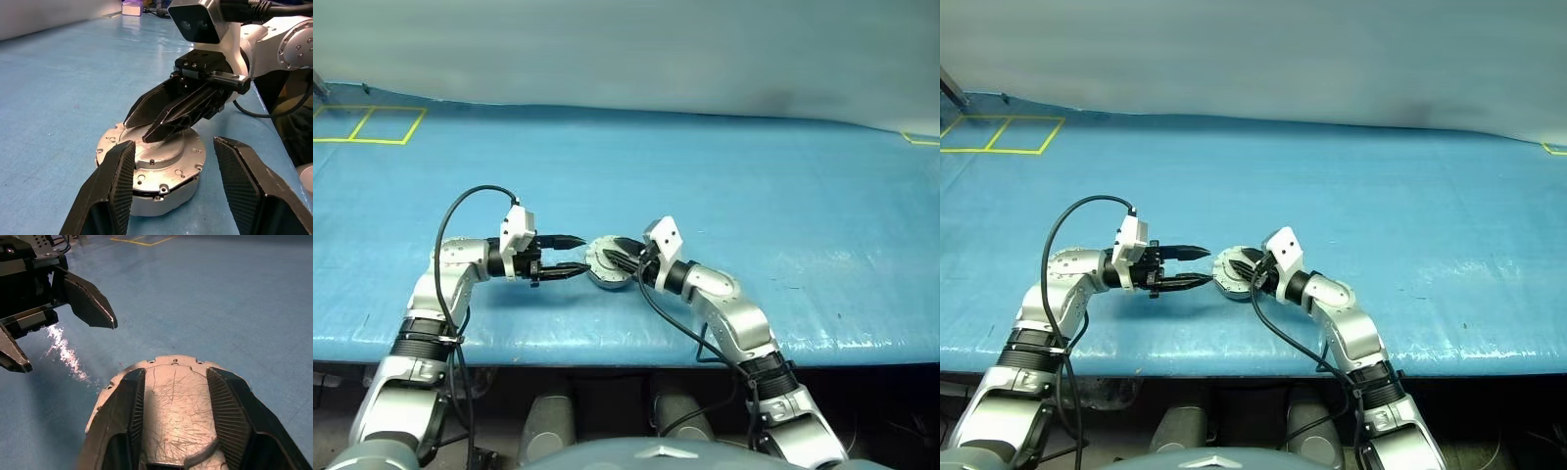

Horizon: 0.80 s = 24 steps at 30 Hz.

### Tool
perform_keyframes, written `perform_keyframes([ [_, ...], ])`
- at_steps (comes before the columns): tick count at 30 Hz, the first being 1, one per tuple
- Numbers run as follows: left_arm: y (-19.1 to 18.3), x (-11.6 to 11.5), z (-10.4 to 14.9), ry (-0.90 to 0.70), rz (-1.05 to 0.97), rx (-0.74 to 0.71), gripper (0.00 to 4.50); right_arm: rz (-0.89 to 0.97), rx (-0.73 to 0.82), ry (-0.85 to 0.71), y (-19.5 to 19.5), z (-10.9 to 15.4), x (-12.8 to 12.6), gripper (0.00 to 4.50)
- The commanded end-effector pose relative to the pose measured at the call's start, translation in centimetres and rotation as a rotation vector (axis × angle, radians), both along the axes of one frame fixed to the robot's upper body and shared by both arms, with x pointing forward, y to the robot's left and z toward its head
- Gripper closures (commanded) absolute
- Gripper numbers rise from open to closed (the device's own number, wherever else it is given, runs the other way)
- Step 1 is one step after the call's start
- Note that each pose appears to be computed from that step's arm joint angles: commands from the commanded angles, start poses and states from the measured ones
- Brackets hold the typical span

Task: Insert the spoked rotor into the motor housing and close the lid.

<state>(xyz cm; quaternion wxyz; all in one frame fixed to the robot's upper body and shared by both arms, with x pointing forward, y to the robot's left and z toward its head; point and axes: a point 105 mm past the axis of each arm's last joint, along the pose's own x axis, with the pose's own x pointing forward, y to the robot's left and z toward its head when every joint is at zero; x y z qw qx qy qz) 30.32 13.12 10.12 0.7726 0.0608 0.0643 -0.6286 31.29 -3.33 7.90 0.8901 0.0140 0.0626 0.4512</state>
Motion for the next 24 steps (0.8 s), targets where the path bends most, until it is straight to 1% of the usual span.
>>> perform_keyframes([
  [1,-0.2,-0.1,0.2,-0.005,-0.020,-0.002,1.73,0.001,0.007,-0.023,0.1,0.8,-0.1,1.29],
  [3,-0.1,-0.1,-0.1,0.005,-0.020,0.003,1.73,0.019,0.002,-0.014,0.3,0.6,-0.4,0.67],
  [9,0.2,-0.1,-0.6,0.007,-0.010,-0.011,1.73,0.045,-0.020,0.003,0.7,0.0,-1.0,0.67],
  [15,0.8,0.2,-0.7,0.006,0.034,-0.055,1.73,0.026,-0.034,0.014,0.5,-0.6,-0.7,0.67],
  [20,1.6,0.1,-1.4,0.010,0.061,-0.039,1.73,0.003,-0.078,-0.016,0.3,-0.9,-0.3,0.67],
  [24,1.8,0.1,-1.3,0.005,0.076,-0.049,1.73,0.010,-0.091,-0.022,0.4,-1.0,-0.3,0.67],
])
